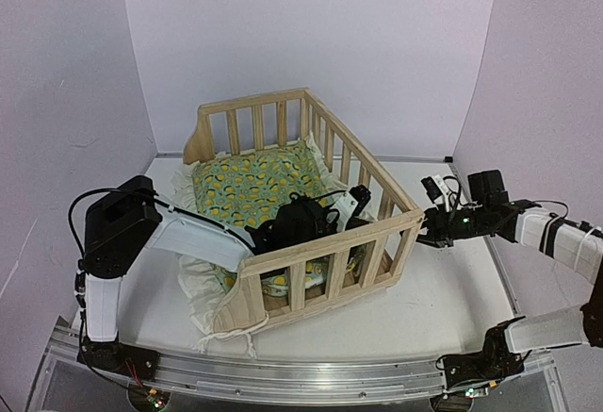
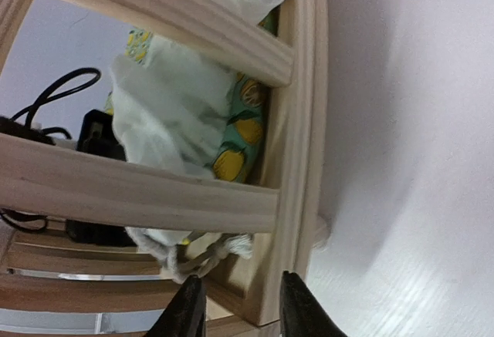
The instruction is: Set up the pet bed
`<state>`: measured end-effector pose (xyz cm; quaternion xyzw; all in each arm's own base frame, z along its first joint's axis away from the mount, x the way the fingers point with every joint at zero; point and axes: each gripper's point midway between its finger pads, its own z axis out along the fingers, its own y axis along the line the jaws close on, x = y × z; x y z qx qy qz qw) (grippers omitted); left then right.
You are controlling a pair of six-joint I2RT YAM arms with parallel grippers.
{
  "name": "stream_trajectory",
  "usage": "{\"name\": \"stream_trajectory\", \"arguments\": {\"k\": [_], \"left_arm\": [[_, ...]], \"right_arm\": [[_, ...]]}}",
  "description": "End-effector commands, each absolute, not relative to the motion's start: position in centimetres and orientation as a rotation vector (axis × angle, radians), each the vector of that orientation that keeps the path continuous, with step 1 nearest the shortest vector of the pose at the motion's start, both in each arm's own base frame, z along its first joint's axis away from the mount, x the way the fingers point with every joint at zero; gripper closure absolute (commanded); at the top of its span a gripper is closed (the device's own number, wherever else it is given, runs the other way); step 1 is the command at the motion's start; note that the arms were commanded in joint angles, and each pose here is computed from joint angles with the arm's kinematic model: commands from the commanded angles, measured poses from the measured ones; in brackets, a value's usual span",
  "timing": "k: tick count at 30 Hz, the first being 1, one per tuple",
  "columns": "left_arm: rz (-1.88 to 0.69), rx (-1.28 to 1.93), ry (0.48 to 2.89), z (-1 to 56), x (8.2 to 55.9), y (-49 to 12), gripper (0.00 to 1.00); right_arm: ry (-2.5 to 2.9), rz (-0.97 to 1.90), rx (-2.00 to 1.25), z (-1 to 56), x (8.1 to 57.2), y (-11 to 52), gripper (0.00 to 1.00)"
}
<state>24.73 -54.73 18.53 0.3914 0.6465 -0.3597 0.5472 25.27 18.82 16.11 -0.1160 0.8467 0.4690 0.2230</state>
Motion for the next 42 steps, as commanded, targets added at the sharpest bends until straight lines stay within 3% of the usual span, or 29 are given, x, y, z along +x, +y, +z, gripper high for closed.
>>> {"name": "stream_trajectory", "arguments": {"k": [1,5,11,30,35,39,42], "left_arm": [[-0.855,0.846,1.448,22.8,25.9,-55.1,1.0],[-0.906,0.867,1.429,23.0,25.6,-56.3,1.0],[-1.059,1.006,1.365,22.9,22.8,-58.0,1.0],[-1.162,1.187,1.344,21.0,18.0,-55.7,1.0],[-1.135,1.146,1.337,21.3,19.3,-57.3,1.0],[-1.081,1.084,1.353,21.5,20.8,-57.7,1.0],[-1.043,1.043,1.37,21.3,22.1,-57.8,1.0]], "right_arm": [[2.108,1.528,-0.578,21.1,23.5,20.9,0.71],[2.123,1.515,-0.556,20.7,23.2,20.7,0.78],[2.123,1.542,-0.567,20.3,22.6,20.9,0.81],[2.259,1.441,-0.542,18.7,23.2,21.7,0.72],[2.257,1.476,-0.575,18.3,22.4,21.8,0.74],[2.238,1.453,-0.589,18.8,22.3,21.7,0.82],[2.213,1.462,-0.609,19.4,22.5,21.8,0.84]]}}
